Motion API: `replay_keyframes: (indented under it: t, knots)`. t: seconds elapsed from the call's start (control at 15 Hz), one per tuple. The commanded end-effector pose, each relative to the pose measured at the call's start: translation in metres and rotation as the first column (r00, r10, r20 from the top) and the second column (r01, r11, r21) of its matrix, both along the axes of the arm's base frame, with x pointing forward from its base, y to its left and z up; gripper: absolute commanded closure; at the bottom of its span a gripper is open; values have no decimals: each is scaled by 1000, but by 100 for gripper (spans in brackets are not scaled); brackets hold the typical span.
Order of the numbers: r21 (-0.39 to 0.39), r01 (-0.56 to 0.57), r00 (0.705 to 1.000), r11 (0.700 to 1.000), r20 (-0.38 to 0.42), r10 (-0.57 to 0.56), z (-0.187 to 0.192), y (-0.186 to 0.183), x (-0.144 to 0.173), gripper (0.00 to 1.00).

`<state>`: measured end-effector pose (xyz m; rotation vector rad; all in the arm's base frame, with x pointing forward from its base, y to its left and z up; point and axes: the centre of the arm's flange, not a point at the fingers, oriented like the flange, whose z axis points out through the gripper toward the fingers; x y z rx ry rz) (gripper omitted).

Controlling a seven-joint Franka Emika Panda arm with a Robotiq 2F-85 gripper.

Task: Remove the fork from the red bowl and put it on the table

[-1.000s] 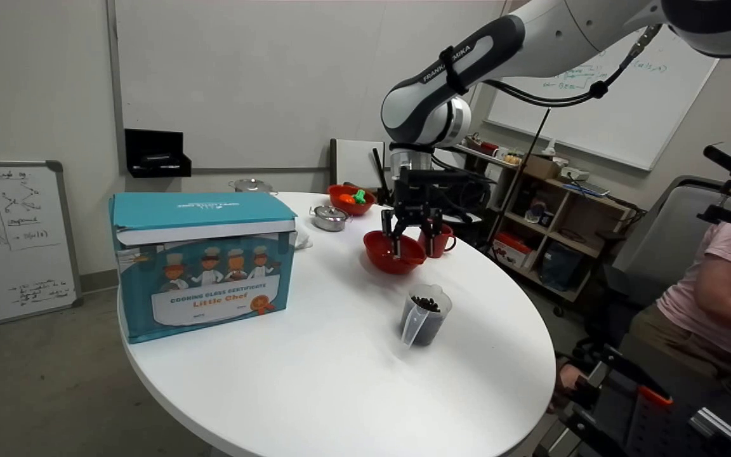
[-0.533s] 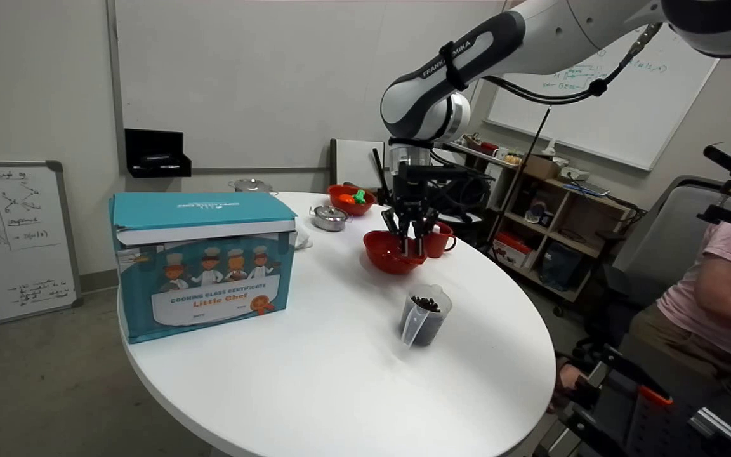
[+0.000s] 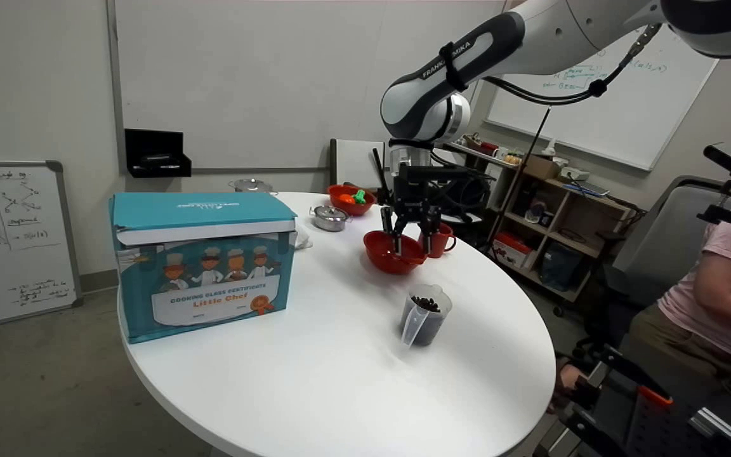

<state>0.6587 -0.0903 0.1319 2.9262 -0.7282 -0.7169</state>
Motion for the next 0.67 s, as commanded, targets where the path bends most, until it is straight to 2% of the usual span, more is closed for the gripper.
replay_keyframes:
  t: [0.0,0.33,0.4,0.47,0.6]
  knots:
    - [33,-6,1000,999,-23,6,-3,0,2,1]
    - [36,-7,999,999,-43,9,-10,0,1,0]
    - [36,-7,999,999,-46,9,-12,0,1,25]
    - [35,-7,999,999,-49,9,-13,0,0,26]
    - [37,-9,999,999,-52,10,-15,0,-1,40]
